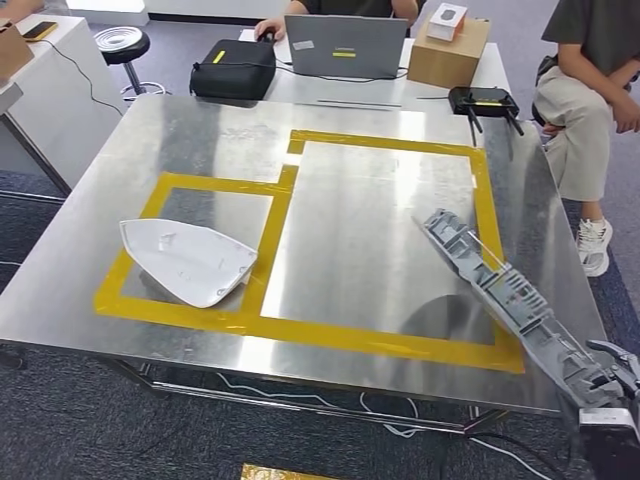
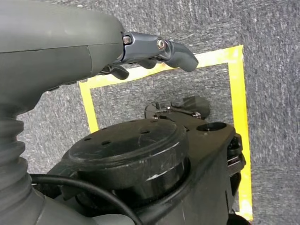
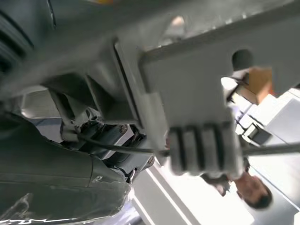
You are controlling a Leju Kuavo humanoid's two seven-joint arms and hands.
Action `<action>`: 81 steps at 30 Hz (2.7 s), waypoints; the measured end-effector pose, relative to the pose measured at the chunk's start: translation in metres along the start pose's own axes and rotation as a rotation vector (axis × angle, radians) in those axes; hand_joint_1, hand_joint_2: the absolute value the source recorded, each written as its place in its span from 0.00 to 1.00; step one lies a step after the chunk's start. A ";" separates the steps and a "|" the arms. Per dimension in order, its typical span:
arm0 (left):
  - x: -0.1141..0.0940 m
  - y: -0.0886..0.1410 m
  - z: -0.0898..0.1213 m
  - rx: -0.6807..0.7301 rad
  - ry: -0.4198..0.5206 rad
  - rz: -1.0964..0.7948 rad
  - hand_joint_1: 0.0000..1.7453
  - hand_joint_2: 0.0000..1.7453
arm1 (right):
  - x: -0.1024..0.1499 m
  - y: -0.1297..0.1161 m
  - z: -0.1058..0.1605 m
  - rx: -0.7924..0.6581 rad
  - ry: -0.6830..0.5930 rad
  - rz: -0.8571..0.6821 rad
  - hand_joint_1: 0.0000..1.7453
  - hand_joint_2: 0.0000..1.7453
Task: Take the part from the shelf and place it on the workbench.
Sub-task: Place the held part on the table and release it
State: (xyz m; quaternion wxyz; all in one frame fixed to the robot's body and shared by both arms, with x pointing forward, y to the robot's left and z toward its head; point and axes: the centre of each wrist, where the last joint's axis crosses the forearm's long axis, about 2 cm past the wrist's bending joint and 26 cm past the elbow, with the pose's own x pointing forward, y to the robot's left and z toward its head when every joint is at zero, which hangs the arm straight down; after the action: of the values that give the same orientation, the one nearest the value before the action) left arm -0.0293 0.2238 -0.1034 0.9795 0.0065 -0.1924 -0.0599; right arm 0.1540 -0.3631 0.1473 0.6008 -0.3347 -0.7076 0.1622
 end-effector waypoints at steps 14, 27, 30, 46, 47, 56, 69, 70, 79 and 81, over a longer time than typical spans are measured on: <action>0.005 0.007 -0.002 0.003 -0.011 -0.005 0.00 1.00 | -0.025 0.021 -0.046 0.252 0.084 0.331 1.00 1.00; 0.010 0.013 -0.005 0.017 -0.025 -0.036 0.00 1.00 | -0.022 0.069 -0.104 0.467 -0.033 0.679 1.00 1.00; 0.010 0.014 -0.005 0.019 -0.026 -0.040 0.00 1.00 | -0.023 0.074 -0.111 0.491 -0.046 0.756 1.00 1.00; 0.015 0.017 -0.009 0.004 -0.042 -0.092 0.00 1.00 | 0.009 0.114 -0.155 0.658 -0.355 0.959 1.00 1.00; 0.016 0.017 -0.010 0.002 -0.044 -0.096 0.00 1.00 | 0.012 0.119 -0.154 0.669 -0.375 0.956 1.00 1.00; 0.020 0.019 -0.014 -0.008 -0.058 -0.131 0.00 1.00 | 0.067 0.169 -0.150 0.783 -0.675 0.876 1.00 1.00; 0.017 0.020 -0.014 -0.032 -0.059 -0.131 0.00 1.00 | 0.073 0.188 -0.136 0.822 -0.678 0.858 1.00 1.00; 0.017 0.020 -0.014 -0.033 -0.059 -0.131 0.00 1.00 | 0.070 0.186 -0.137 0.818 -0.664 0.869 1.00 1.00; 0.016 0.019 -0.014 -0.046 -0.059 -0.124 0.00 1.00 | 0.053 0.170 -0.145 0.796 -0.561 0.945 1.00 1.00; 0.016 0.019 -0.014 -0.047 -0.059 -0.122 0.00 1.00 | 0.052 0.168 -0.147 0.801 -0.529 0.963 1.00 1.00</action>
State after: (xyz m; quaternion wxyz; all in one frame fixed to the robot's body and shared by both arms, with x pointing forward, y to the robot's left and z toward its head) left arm -0.0074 0.2409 -0.1097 0.9677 -0.0064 -0.2192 -0.1242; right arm 0.3391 -0.2322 0.1127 0.3460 -0.3131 -0.4882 0.7375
